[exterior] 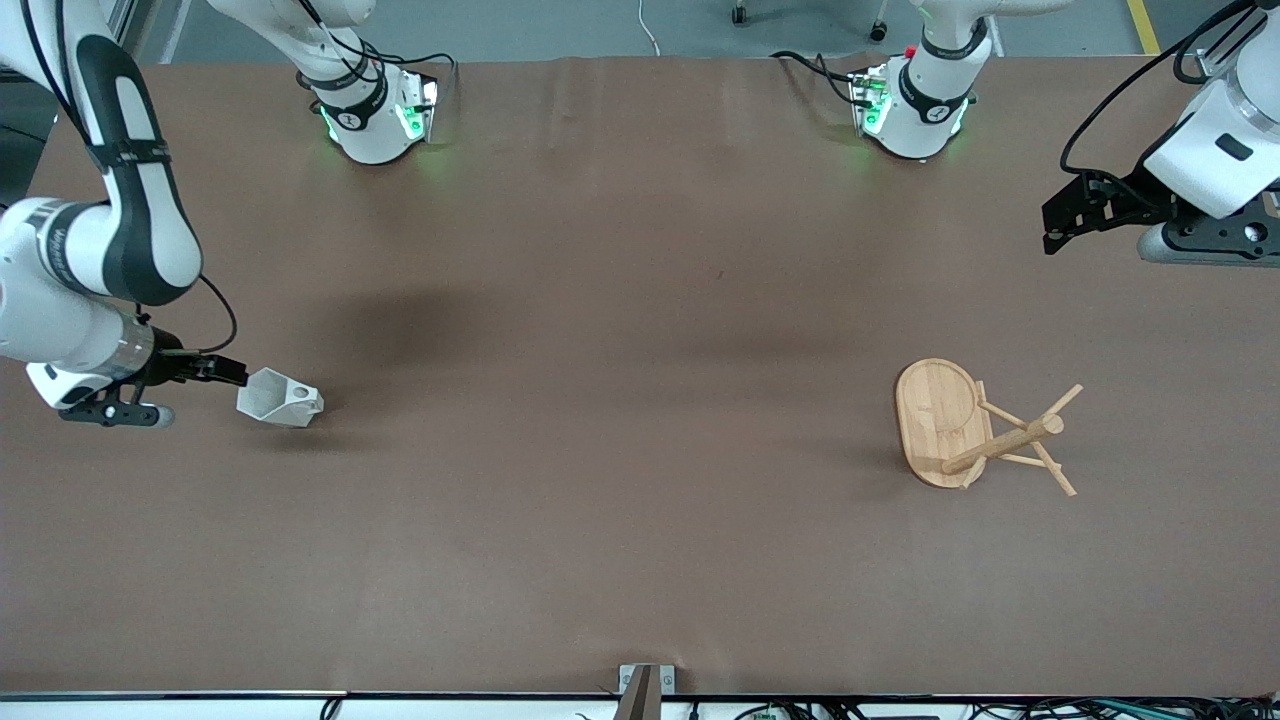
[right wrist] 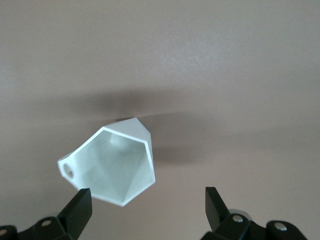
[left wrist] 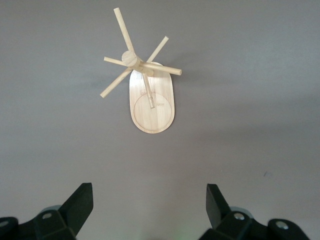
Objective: Hang cup on rack
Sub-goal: 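Reach the right gripper down and grasp the white cup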
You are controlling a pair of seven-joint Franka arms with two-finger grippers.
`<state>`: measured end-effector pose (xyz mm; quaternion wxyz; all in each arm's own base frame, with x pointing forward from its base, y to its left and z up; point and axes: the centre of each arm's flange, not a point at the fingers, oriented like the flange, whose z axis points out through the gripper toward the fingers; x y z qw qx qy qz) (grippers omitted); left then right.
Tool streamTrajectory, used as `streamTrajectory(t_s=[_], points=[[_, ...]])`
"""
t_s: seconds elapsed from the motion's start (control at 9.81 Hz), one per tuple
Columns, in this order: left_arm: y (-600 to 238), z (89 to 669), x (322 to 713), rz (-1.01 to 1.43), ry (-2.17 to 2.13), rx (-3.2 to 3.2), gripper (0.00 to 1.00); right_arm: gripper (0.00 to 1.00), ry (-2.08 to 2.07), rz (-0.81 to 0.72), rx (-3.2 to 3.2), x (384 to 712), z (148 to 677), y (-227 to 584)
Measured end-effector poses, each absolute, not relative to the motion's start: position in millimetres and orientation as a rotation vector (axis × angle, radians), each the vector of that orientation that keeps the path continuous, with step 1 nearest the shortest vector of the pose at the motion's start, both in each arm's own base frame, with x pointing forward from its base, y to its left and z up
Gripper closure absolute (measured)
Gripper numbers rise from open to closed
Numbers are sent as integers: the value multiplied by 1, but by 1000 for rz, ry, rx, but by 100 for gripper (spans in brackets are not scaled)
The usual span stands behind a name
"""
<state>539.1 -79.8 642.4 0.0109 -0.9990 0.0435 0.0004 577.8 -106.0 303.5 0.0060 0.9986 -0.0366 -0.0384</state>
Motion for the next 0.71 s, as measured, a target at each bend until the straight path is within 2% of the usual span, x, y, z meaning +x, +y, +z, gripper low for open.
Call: streamTrajectory(t_s=[0.31, 0.41, 0.71], points=[[-80, 642, 539, 1, 136, -3117, 0, 3, -101, -79, 3122, 573, 268, -109], [-80, 642, 539, 1, 136, -3117, 0, 11, -95, -61, 3120, 570, 258, -111], [-80, 642, 539, 5, 136, -3116, 0, 58, -121, -42, 3132, 564, 235, -113]])
